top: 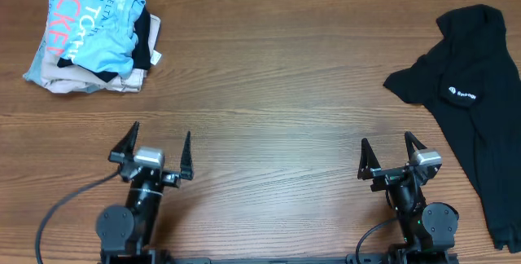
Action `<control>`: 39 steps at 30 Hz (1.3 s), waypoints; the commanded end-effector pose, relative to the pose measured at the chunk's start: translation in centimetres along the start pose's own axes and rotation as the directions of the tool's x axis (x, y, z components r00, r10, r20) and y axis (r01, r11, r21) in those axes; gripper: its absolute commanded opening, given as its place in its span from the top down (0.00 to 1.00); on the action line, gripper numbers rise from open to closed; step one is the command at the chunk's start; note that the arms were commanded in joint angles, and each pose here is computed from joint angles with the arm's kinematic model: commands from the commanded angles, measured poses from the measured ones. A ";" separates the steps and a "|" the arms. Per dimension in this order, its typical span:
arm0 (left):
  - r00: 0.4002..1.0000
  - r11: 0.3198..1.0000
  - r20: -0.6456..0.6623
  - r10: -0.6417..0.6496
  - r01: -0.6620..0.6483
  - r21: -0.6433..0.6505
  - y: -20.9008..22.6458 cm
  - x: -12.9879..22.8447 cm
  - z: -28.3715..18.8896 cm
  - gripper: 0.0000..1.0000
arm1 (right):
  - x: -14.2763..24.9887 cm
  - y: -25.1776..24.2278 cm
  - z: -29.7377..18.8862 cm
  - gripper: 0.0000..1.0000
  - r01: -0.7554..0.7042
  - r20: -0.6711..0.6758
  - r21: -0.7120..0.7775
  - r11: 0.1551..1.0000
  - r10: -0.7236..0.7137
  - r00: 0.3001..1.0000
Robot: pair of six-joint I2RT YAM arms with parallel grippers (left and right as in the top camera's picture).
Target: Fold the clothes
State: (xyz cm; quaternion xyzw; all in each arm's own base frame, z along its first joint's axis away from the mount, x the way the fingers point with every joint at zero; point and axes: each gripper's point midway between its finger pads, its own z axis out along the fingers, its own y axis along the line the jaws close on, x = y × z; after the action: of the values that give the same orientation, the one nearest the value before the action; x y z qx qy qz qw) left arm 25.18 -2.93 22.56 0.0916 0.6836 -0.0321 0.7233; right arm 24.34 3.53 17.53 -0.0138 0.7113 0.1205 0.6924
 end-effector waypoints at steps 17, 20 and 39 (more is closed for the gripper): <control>0.992 0.997 -0.109 -0.070 0.067 -0.027 -0.3 6.5 -1.1 0.00 | 0.2 -0.1 0.0 0.00 0.004 0.003 0.005 1.000 -0.004 1.000; 0.991 0.997 -0.110 -0.070 0.068 -0.028 -0.3 6.6 -1.1 0.00 | 0.2 -0.1 0.0 0.00 0.003 0.003 0.005 1.000 -0.004 1.000; 0.991 0.997 -0.110 -0.070 0.067 -0.028 -0.3 6.6 -1.1 0.00 | 0.2 -0.1 0.0 0.00 0.004 0.003 0.005 1.000 -0.004 1.000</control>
State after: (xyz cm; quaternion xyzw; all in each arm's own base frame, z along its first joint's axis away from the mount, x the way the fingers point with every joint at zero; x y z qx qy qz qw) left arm 24.47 -2.49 15.97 0.0693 0.7270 -0.0385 0.6820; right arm 24.34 3.53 17.53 -0.0136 0.7113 0.1207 0.6924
